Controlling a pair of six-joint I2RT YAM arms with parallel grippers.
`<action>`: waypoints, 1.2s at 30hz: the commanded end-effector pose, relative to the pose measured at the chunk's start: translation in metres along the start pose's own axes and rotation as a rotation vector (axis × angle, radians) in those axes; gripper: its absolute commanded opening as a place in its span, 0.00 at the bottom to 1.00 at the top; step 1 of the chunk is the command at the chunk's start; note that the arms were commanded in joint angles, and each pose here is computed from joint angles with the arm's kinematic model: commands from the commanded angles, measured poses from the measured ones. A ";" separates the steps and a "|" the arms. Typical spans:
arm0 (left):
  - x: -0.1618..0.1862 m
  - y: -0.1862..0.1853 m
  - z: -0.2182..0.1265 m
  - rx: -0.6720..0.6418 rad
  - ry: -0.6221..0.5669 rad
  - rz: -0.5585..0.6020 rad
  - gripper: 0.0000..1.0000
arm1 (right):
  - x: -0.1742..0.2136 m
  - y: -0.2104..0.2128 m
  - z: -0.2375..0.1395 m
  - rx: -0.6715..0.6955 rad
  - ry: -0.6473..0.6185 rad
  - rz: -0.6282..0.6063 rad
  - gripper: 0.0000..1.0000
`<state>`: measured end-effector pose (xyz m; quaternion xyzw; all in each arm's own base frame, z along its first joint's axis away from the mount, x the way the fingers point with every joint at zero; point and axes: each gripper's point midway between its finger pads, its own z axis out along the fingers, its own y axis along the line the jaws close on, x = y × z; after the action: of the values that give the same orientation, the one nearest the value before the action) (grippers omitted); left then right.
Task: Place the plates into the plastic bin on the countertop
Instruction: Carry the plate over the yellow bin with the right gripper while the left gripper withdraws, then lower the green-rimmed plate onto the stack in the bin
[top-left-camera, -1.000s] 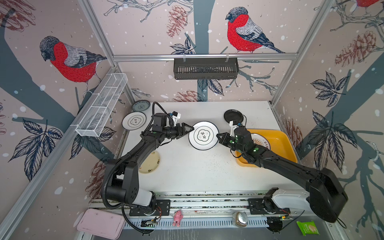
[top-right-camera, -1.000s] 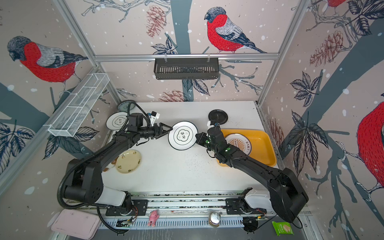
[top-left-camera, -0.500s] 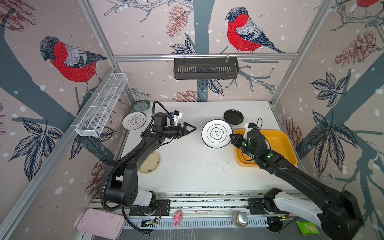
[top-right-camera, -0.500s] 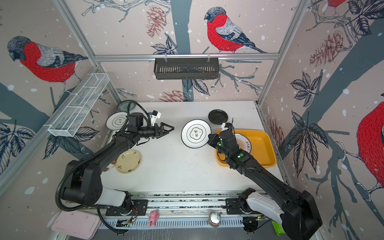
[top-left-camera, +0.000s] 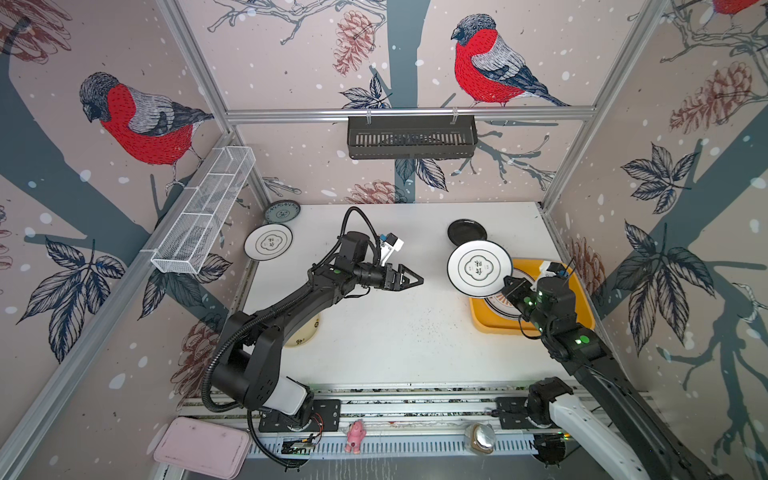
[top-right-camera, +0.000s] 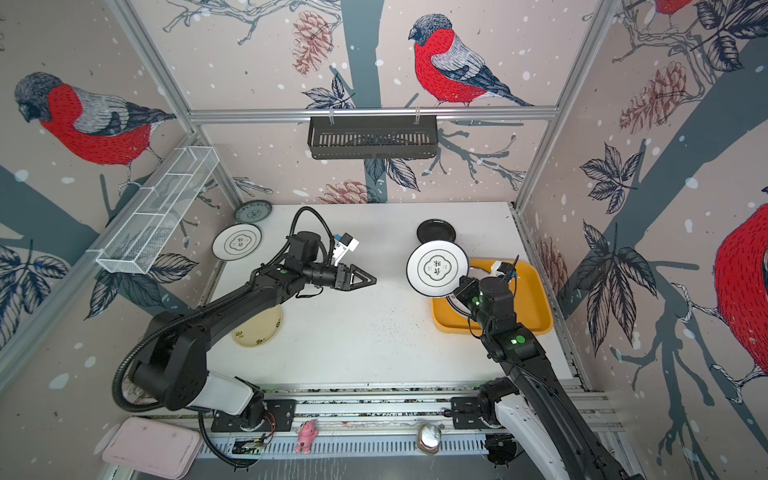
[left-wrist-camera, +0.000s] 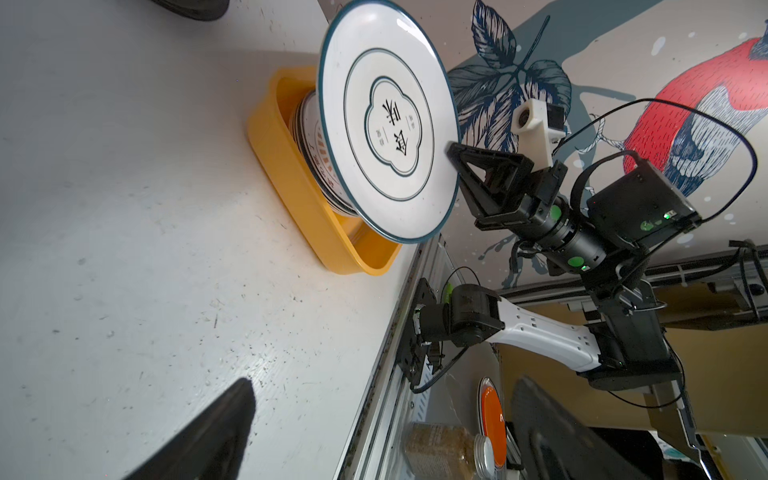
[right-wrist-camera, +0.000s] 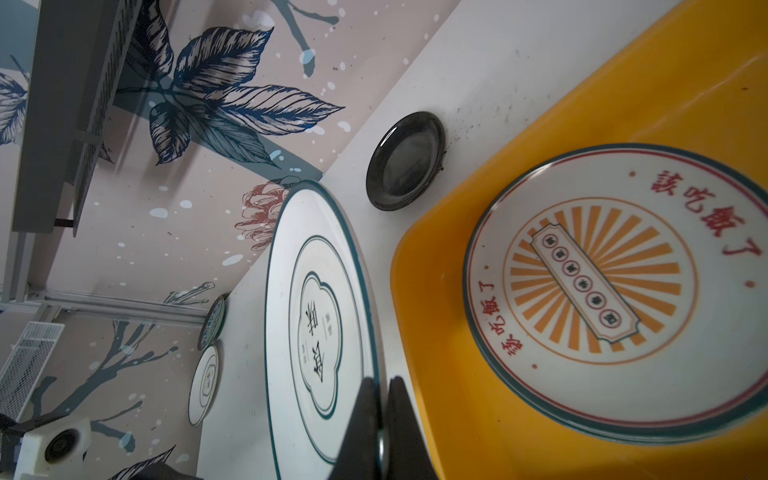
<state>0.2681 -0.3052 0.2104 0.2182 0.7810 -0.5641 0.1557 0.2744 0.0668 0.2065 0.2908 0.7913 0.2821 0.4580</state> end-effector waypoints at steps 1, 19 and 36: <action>0.010 -0.004 0.009 0.019 0.046 0.033 0.96 | -0.003 -0.011 -0.005 0.027 -0.013 0.011 0.01; 0.008 0.001 0.012 -0.029 0.052 0.044 0.96 | -0.034 -0.054 -0.014 0.119 -0.051 0.028 0.01; 0.007 0.005 0.011 -0.090 0.055 0.086 0.96 | -0.043 -0.102 -0.003 0.175 -0.055 0.102 0.01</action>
<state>0.2648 -0.3134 0.1968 0.2476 0.8008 -0.5222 0.1574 0.2623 -0.0325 0.1534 0.3962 0.7875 0.2190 0.4183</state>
